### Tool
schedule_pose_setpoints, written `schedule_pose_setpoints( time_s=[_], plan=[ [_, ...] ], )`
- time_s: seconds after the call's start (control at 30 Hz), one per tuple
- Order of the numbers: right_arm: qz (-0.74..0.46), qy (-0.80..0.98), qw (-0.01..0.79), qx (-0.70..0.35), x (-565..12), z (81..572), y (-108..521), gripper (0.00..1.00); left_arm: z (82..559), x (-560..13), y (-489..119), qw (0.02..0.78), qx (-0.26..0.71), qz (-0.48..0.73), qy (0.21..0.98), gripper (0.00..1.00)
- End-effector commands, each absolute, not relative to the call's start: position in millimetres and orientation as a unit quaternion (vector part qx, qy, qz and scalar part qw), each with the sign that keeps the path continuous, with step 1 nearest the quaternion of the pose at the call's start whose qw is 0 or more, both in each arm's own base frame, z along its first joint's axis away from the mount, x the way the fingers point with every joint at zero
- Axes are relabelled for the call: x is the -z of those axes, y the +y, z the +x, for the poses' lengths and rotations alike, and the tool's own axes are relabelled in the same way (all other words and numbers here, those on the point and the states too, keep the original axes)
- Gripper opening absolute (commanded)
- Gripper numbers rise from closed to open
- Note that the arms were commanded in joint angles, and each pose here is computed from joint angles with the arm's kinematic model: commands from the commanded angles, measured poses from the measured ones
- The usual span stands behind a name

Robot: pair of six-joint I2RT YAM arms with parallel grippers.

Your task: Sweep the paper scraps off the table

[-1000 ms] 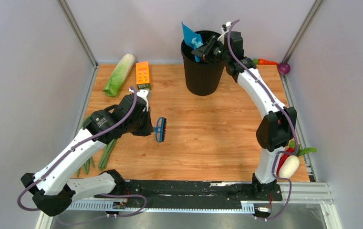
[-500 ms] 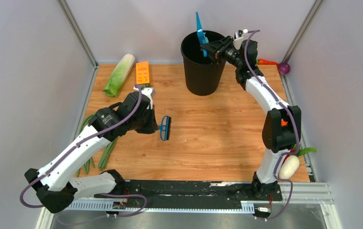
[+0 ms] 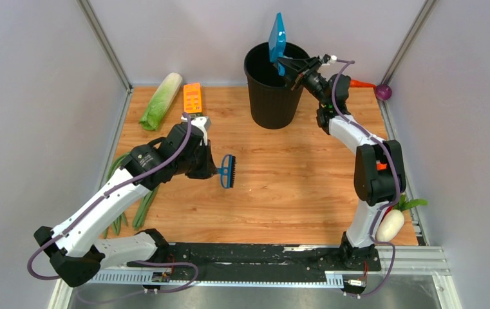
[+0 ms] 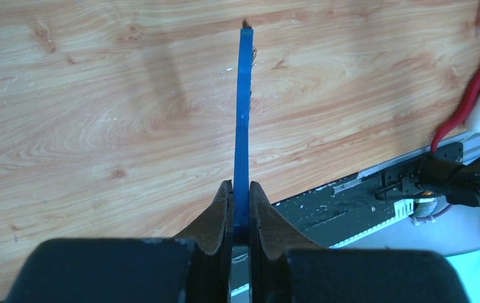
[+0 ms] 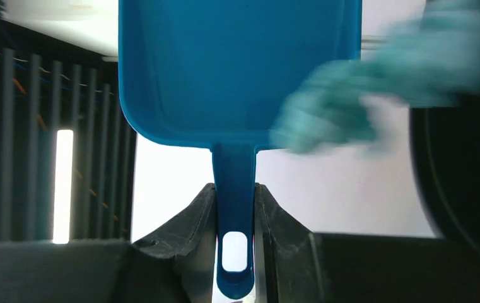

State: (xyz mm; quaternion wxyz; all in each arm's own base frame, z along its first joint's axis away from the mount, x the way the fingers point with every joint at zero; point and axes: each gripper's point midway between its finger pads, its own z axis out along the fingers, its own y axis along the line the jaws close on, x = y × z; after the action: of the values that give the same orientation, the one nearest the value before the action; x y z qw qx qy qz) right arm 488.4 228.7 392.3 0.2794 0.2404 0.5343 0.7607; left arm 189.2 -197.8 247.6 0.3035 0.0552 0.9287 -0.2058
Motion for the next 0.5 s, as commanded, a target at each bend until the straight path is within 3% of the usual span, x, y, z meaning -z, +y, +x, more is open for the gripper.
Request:
schedule_pose_setpoints(
  time_s=[0.0,0.47],
  plan=[
    [0.238,0.431,0.265,-0.829,-435.8,472.6,207.4,0.0,191.6,-261.2,-203.9,0.318,0.234,0.042,0.918,0.0],
    [0.244,0.33,0.265,-0.873,-489.1,454.7,181.9,0.0,189.9,-259.8,-208.3,0.311,0.245,0.039,0.918,0.0]
  ],
)
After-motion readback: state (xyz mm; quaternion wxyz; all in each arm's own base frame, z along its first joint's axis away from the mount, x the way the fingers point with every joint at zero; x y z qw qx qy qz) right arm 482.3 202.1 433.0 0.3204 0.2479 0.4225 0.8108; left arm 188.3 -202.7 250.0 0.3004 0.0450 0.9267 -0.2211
